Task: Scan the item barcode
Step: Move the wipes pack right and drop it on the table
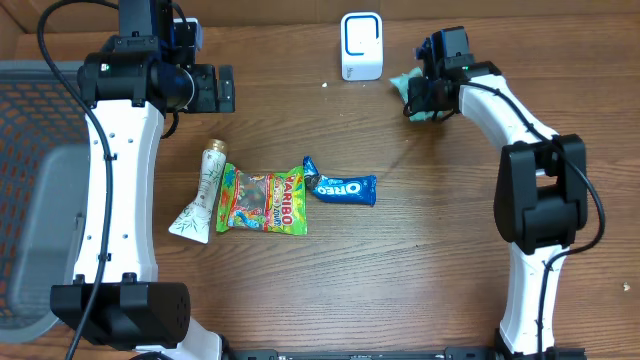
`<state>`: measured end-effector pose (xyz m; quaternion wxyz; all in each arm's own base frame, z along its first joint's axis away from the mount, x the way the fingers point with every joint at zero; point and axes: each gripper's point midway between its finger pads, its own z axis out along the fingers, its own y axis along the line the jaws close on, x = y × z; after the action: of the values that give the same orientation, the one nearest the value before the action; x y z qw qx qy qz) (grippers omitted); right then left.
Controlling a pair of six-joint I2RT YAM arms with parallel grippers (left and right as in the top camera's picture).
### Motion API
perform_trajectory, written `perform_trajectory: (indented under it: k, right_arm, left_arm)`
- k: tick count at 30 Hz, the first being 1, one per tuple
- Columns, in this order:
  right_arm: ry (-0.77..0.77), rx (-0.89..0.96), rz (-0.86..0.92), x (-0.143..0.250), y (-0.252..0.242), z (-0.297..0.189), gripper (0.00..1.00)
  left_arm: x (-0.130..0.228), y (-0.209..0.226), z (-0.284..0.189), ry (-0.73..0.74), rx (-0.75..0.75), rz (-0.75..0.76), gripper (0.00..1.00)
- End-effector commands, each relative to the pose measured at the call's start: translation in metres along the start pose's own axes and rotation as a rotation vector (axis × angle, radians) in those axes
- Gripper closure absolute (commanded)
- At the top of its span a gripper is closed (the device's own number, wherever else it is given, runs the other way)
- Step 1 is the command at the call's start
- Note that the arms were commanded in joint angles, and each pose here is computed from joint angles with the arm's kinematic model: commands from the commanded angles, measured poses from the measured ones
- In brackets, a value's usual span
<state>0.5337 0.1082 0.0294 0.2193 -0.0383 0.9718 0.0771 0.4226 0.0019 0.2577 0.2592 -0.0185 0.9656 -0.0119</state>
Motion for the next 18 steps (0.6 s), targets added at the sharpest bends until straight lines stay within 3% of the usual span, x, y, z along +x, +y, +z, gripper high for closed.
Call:
perform_trajectory:
  k: [1,8,15,18]
  right_arm:
    - [0.082,0.068,0.210,0.020,-0.011,-0.035,0.92]
    - [0.290,0.418,0.501,0.088,-0.084,-0.082,0.71]
    - [0.411,0.481,0.636,0.123,-0.139,-0.103,0.72]
    - [0.444,0.428,0.637,0.128,-0.148,-0.105,0.72]
  left_arm:
    - [0.001,-0.004,0.000,0.001,0.010,-0.012,0.00]
    - [0.001,-0.004,0.000,0.001,0.010,-0.012,0.00]
    - [0.001,-0.004,0.000,0.001,0.010,-0.012,0.00]
    - [0.001,-0.004,0.000,0.001,0.010,-0.013,0.00]
